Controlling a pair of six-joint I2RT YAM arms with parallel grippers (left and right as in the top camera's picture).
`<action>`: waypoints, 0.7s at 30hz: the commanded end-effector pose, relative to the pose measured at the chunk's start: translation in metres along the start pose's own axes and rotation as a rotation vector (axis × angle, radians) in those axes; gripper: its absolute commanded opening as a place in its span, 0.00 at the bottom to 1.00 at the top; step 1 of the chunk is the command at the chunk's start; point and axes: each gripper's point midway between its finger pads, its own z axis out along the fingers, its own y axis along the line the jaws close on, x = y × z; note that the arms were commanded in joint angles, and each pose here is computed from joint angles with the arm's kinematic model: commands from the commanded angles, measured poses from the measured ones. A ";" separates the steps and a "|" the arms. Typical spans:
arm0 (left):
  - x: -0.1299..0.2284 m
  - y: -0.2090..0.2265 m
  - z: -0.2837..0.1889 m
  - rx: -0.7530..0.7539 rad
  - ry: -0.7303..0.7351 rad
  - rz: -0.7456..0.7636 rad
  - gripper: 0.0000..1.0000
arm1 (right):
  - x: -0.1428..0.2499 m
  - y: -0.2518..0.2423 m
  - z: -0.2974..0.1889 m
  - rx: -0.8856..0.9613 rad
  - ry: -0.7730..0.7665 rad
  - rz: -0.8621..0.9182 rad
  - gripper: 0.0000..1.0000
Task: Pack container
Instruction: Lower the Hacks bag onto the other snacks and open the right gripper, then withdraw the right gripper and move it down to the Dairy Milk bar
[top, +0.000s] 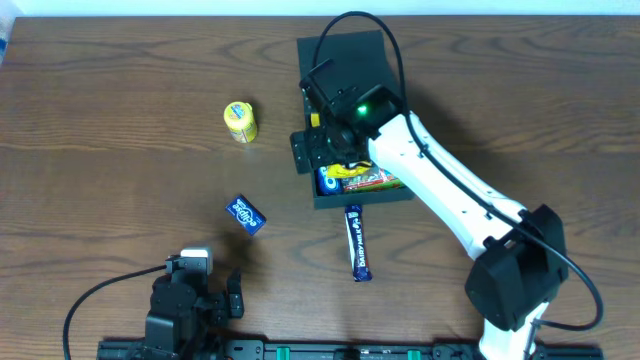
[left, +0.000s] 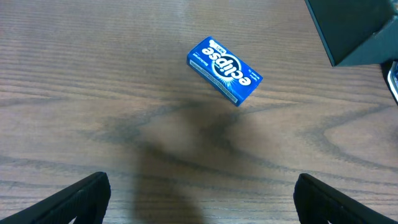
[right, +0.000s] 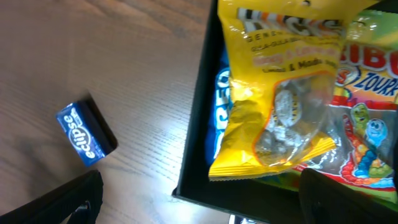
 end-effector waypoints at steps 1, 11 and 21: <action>0.018 0.009 0.002 -0.044 0.065 -0.009 0.95 | 0.012 0.008 0.015 -0.002 0.045 -0.059 0.99; 0.018 0.009 0.002 -0.044 0.065 -0.009 0.95 | 0.030 0.000 0.049 0.028 0.102 -0.052 0.99; 0.018 0.009 0.002 -0.044 0.065 -0.009 0.95 | 0.049 0.017 0.065 -0.028 0.128 -0.095 0.99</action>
